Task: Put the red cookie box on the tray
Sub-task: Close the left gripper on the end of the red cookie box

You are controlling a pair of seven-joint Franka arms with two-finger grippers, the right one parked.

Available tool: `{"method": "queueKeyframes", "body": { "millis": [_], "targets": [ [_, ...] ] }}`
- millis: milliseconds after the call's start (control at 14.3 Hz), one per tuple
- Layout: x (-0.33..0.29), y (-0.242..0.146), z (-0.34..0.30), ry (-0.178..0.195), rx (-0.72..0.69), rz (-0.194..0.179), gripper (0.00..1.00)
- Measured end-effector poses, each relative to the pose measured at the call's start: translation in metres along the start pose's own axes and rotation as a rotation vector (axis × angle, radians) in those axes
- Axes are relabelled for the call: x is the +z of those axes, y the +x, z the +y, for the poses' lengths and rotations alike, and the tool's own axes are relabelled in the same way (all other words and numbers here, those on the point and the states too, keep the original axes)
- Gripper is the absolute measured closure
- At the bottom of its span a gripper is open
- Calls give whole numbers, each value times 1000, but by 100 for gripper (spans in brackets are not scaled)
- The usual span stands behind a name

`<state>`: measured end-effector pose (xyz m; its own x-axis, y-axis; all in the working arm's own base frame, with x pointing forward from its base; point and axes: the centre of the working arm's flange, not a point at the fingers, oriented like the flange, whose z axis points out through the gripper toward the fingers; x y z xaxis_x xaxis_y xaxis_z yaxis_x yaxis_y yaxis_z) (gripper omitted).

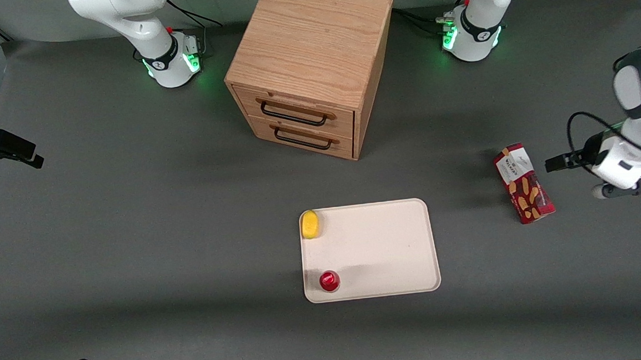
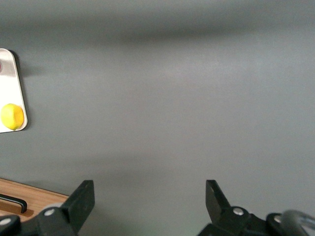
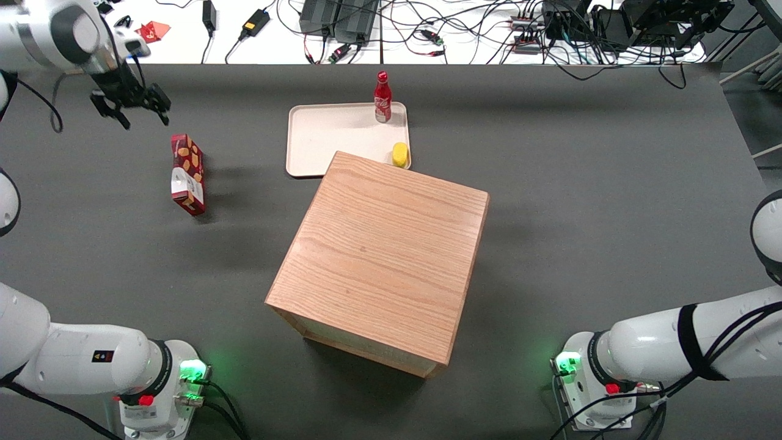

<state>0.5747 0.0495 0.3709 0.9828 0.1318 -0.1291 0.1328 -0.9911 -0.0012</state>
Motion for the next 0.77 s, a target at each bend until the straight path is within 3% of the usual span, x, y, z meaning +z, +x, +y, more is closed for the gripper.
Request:
{"method": "queueKeyframes", "body": {
  "millis": [419, 488, 767],
  "targets": [
    [123, -8, -8, -33, -68, 93, 0],
    [134, -9, -8, -36, -77, 97, 4],
    [143, -9, -6, -43, -86, 93, 49]
  ]
}}
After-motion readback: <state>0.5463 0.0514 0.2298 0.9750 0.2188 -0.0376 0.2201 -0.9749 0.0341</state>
